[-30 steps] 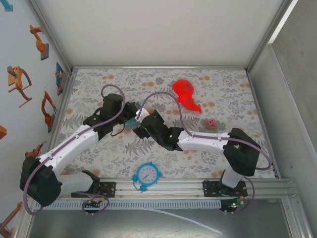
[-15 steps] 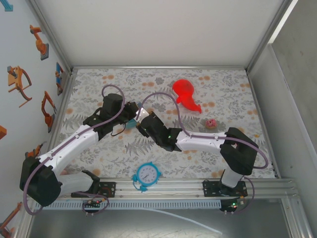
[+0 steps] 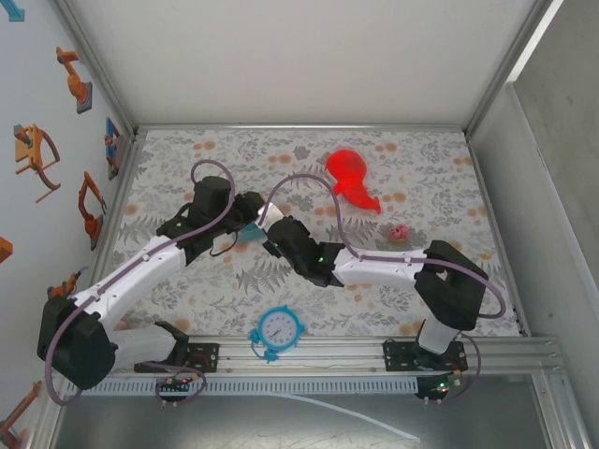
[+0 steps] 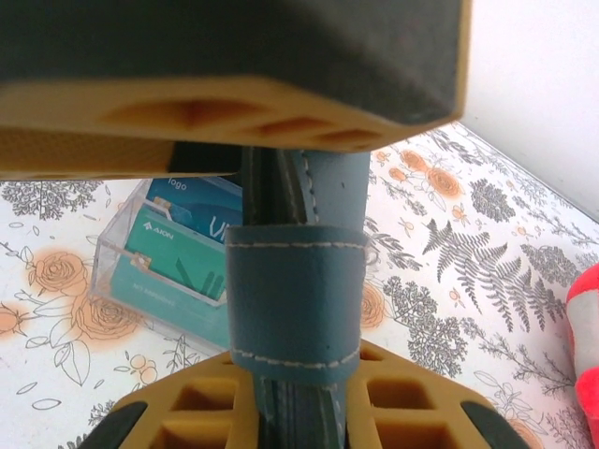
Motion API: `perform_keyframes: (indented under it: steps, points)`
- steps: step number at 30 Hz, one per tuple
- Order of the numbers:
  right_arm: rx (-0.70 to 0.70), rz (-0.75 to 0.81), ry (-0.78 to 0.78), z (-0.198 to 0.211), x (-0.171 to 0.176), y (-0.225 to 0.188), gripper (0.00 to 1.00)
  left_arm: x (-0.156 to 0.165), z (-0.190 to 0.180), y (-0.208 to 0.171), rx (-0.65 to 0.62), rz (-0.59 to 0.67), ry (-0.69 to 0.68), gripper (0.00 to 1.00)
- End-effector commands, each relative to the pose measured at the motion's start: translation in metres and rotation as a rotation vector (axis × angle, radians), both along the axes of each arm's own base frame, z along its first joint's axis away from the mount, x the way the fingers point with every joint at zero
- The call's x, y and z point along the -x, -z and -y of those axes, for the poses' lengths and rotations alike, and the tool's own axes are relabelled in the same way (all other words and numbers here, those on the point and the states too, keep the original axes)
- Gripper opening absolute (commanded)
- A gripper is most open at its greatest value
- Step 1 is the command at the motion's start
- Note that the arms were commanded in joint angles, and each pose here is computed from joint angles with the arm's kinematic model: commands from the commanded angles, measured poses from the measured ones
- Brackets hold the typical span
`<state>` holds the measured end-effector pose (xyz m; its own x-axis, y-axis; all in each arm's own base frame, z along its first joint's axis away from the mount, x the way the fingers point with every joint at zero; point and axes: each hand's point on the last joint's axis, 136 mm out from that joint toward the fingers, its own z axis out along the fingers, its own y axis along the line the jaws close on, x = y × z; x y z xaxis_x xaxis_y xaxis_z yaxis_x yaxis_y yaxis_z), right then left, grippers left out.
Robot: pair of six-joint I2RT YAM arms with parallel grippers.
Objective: Take the credit cards out of the card holder
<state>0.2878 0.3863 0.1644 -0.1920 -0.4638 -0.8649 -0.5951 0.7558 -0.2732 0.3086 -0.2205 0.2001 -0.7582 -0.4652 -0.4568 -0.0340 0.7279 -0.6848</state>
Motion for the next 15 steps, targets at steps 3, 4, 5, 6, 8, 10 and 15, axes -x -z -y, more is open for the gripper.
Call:
perform_keyframes:
  steps: [3, 4, 5, 6, 8, 10, 15]
  points:
    - [-0.106, 0.02, 0.011, 0.003, 0.001, -0.022, 0.0, 0.012, -0.002, -0.026, 0.042, 0.069, 0.039, 0.61]
    - [-0.117, 0.015, 0.013, 0.005, 0.001, -0.023, 0.0, 0.012, -0.008, -0.029, 0.033, 0.085, 0.021, 0.66]
    - [-0.127, 0.01, 0.014, 0.007, 0.002, -0.024, 0.0, 0.012, -0.015, -0.032, 0.023, 0.1, 0.002, 0.71]
    - [-0.14, 0.003, 0.017, 0.01, 0.003, -0.025, 0.0, 0.012, -0.021, -0.035, 0.013, 0.115, -0.016, 0.76]
    - [-0.166, -0.016, 0.023, 0.016, 0.004, -0.026, 0.0, 0.013, -0.036, -0.041, -0.014, 0.147, -0.055, 0.89]
    - [-0.202, -0.034, 0.027, 0.023, 0.005, -0.029, 0.0, 0.015, -0.051, -0.045, -0.04, 0.178, -0.091, 0.94]
    - [-0.315, -0.1, 0.011, 0.037, 0.009, -0.042, 0.0, 0.023, -0.079, -0.047, -0.109, 0.24, -0.141, 0.97]
